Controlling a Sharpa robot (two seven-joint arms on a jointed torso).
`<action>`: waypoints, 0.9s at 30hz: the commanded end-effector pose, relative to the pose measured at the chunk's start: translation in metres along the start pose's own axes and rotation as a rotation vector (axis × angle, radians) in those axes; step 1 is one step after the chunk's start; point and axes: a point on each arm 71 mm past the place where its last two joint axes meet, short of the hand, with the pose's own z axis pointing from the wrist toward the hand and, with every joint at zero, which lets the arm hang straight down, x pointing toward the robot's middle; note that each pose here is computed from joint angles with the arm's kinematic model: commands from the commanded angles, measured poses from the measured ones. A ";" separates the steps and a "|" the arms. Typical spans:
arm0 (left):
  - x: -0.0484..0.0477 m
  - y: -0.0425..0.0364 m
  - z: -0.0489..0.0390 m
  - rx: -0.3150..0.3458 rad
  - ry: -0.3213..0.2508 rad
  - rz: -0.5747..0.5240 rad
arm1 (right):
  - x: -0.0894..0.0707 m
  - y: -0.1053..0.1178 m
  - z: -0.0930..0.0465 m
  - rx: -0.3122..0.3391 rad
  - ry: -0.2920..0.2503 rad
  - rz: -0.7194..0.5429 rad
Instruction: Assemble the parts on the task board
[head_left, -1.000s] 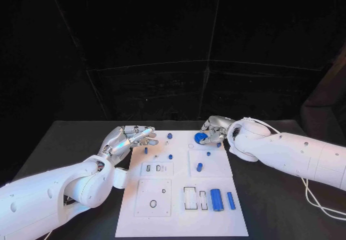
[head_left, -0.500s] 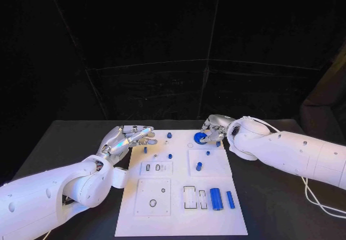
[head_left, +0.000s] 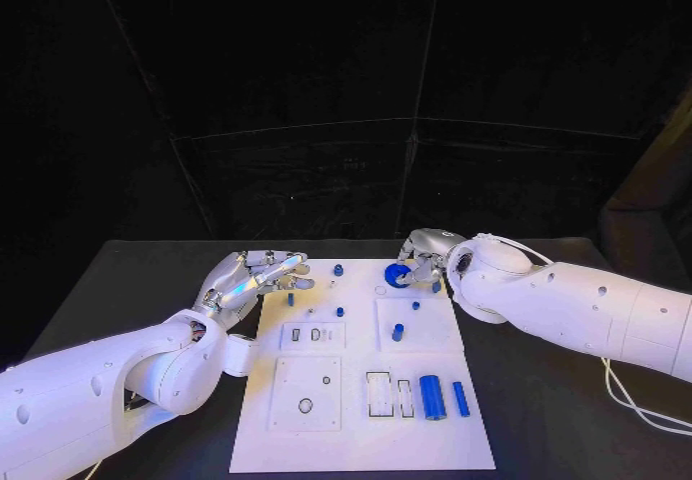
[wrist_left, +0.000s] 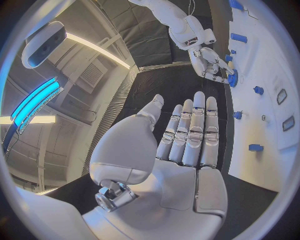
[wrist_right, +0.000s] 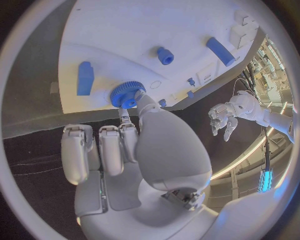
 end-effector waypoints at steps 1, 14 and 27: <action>0.0013 -0.0008 0.0002 0.002 0.015 -0.012 | -0.004 0.005 -0.002 -0.004 -0.061 -0.055; -0.0046 -0.0011 -0.0013 0.000 -0.003 -0.007 | -0.008 0.050 -0.016 -0.121 -0.146 -0.034; -0.0066 -0.0009 -0.0009 0.000 -0.008 -0.005 | 0.002 0.101 0.000 -0.204 -0.137 -0.038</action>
